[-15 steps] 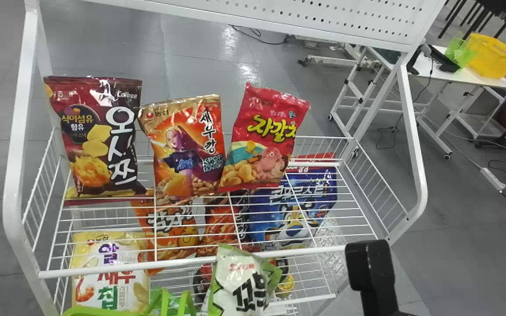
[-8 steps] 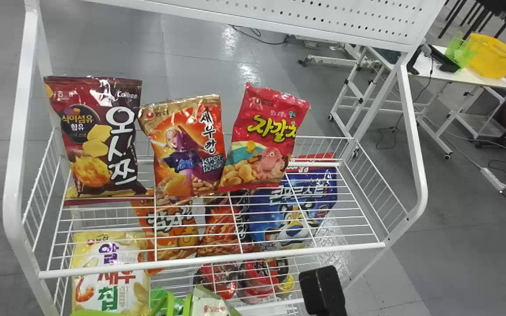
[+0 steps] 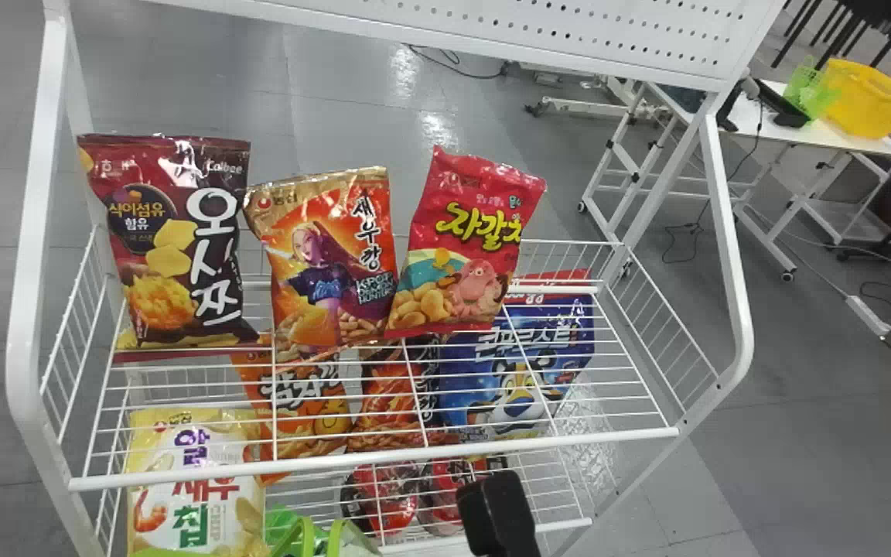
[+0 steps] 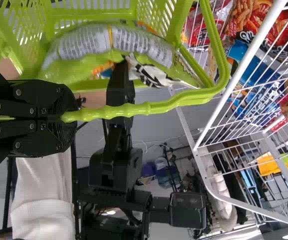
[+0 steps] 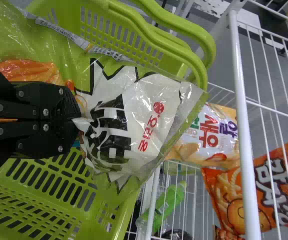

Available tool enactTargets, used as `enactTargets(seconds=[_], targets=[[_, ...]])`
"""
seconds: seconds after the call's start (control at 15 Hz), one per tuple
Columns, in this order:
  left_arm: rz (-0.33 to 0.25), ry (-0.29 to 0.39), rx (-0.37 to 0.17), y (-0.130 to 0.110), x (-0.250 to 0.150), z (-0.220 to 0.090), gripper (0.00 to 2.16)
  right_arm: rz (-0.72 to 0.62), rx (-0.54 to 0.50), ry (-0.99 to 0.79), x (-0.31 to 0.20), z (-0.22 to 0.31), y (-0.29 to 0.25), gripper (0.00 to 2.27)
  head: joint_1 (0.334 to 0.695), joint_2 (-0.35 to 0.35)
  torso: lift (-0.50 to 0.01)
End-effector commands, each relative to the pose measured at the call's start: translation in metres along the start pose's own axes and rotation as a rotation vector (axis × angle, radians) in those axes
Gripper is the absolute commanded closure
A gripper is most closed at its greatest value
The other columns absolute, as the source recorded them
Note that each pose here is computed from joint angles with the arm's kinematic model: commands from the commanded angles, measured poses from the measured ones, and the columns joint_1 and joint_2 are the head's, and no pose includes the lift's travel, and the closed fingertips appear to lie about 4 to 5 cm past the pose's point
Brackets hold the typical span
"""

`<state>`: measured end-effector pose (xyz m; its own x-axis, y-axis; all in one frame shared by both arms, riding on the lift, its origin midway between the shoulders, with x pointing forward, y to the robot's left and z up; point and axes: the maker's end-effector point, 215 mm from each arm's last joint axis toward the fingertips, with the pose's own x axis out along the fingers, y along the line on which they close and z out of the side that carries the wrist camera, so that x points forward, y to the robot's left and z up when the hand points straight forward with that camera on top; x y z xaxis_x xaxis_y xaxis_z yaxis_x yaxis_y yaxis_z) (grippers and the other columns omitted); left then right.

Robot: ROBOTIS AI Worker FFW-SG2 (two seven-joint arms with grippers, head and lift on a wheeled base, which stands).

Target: Hold basket handle with left hand then pick Gkobukchip with right hand and place into basket

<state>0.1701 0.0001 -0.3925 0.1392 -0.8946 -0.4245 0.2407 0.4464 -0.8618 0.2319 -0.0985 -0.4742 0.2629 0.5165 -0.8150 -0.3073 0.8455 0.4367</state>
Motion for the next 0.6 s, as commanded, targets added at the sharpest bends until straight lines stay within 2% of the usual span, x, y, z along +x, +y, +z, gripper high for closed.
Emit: enactTargets(seconds=[0.0,0.2,0.27,0.33,0.4,0.53], targets=[[-0.002,0.002,-0.002,0.0,0.0,-0.001,1.73,-0.006,-0.038,0.053,0.018,-0.012,0.007,1.64,0.695,-0.314,-0.032],[-0.003,0.003,0.0,-0.002,0.0,-0.002,1.73,-0.016,-0.063,0.116,0.037,-0.03,0.011,1.63,0.695,-0.285,-0.032],[-0.003,0.003,0.0,-0.002,0.0,-0.002,1.73,-0.025,-0.073,0.125,0.039,-0.034,0.011,1.29,0.695,-0.278,-0.032],[-0.003,0.003,0.0,-0.002,0.0,-0.002,1.73,-0.03,-0.073,0.125,0.038,-0.035,0.011,0.45,0.695,-0.267,-0.032],[-0.003,0.003,0.002,-0.003,0.0,-0.002,1.73,-0.044,-0.068,0.108,0.032,-0.031,0.006,0.0,0.695,-0.265,-0.032],[0.0,0.004,-0.001,-0.002,-0.001,-0.004,1.73,-0.087,-0.049,0.042,0.009,-0.014,-0.011,0.01,0.695,-0.273,-0.032]])
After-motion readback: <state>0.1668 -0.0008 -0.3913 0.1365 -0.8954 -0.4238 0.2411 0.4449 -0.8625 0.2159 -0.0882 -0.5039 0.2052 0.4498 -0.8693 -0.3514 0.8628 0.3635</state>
